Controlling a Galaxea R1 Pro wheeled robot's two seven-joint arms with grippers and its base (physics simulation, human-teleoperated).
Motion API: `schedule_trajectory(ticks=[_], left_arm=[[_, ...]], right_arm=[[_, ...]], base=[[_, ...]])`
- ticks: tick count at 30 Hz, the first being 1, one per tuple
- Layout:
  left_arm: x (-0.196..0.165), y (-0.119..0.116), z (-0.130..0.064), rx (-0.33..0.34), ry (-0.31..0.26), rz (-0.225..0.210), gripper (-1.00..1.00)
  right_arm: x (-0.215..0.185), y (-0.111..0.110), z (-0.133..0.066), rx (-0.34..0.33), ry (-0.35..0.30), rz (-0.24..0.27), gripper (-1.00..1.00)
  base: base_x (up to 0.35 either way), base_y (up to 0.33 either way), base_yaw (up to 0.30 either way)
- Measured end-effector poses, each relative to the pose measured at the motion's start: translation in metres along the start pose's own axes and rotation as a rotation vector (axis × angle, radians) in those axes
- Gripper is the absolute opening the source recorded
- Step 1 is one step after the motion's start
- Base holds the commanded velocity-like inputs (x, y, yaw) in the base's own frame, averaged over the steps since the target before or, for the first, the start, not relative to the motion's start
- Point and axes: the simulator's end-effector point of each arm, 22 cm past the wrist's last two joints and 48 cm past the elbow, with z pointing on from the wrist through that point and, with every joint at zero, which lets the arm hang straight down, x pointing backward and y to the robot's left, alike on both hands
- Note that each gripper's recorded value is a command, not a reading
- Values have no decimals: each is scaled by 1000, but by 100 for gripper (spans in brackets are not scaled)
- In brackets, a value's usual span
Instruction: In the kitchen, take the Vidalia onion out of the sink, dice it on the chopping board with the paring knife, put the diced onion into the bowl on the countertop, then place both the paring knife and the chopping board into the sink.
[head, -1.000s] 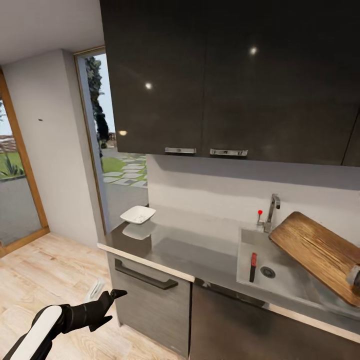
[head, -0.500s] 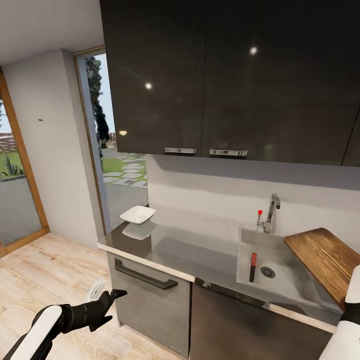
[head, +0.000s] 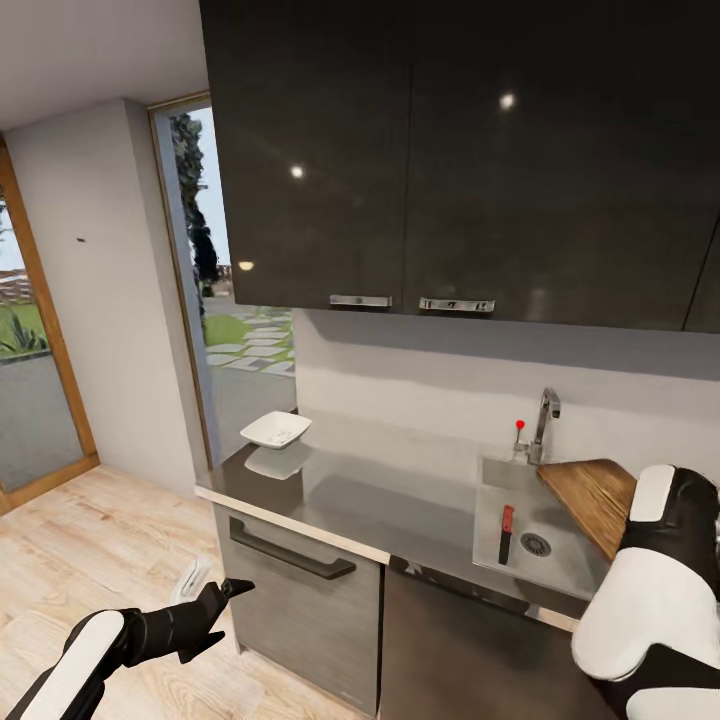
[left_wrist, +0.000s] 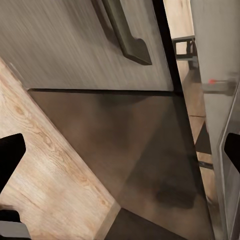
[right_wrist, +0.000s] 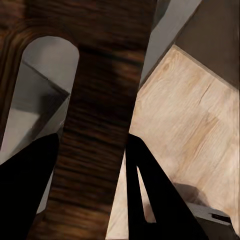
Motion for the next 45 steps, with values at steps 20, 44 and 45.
schedule_trajectory(ticks=[20, 44, 45], left_arm=[[-1, -1, 0, 3, -2, 2, 100], [-1, -3, -1, 5, -3, 5, 100], [-1, -3, -1, 5, -3, 6, 100]], right_arm=[[53, 50, 5, 67, 125, 192, -100], [72, 85, 10, 4, 139, 446, -100], [72, 87, 10, -7, 141, 448, -100]], base=[[0, 0, 0], [0, 0, 0], [0, 0, 0]])
